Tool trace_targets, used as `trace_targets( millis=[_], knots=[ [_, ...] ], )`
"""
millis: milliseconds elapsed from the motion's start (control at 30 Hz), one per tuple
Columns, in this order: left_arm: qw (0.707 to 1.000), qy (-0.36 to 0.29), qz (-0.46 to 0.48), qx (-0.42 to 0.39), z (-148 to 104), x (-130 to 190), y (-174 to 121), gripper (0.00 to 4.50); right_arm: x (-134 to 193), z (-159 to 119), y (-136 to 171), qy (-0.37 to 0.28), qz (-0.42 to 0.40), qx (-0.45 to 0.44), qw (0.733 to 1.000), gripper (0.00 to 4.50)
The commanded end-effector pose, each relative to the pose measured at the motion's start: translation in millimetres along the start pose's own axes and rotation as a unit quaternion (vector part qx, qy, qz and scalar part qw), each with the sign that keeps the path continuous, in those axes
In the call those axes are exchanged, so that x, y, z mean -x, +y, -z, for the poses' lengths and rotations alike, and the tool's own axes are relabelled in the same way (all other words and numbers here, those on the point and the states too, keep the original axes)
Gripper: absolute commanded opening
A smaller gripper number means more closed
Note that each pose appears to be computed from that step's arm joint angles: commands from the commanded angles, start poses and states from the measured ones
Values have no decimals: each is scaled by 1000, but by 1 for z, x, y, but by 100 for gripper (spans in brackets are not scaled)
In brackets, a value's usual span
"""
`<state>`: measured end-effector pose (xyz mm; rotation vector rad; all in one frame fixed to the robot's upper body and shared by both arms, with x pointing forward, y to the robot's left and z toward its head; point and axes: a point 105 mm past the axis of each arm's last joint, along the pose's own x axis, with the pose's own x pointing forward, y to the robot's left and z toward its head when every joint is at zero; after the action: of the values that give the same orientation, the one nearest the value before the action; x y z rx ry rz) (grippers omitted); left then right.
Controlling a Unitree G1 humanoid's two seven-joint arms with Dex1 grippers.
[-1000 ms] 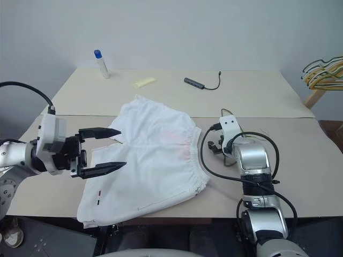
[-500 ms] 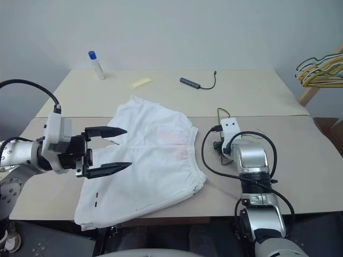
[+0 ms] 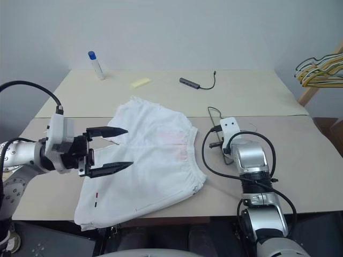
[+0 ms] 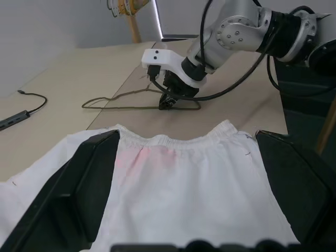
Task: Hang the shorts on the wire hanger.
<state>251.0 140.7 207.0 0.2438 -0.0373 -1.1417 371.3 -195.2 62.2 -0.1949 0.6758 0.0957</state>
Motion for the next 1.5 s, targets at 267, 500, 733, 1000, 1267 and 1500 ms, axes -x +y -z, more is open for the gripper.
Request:
trace_targets(
  millis=[267, 500, 733, 1000, 1267, 1500],
  knots=[
    [946, -141, -102, 275, -9, -50, 31, 450, 86, -92, 58, -314, -124, 167, 926, 5],
    [840, -240, -198, 444, -18, -68, 67, 450, 121, -97, 98, -392, -183, 230, 872, 5],
    [830, -242, -202, 460, -20, -76, 66, 450, 134, -95, 111, -425, -197, 269, 842, 5],
    [838, -211, -228, 448, -12, -84, 68, 368, 125, -86, 112, -422, -160, 332, 828, 0],
    [830, -217, -228, 461, -12, -85, 71, 110, 126, -84, 115, -435, -155, 347, 816, 0],
    [833, -215, -242, 450, -9, -84, 73, 0, 126, -84, 115, -447, -133, 373, 802, 26]
  ],
)
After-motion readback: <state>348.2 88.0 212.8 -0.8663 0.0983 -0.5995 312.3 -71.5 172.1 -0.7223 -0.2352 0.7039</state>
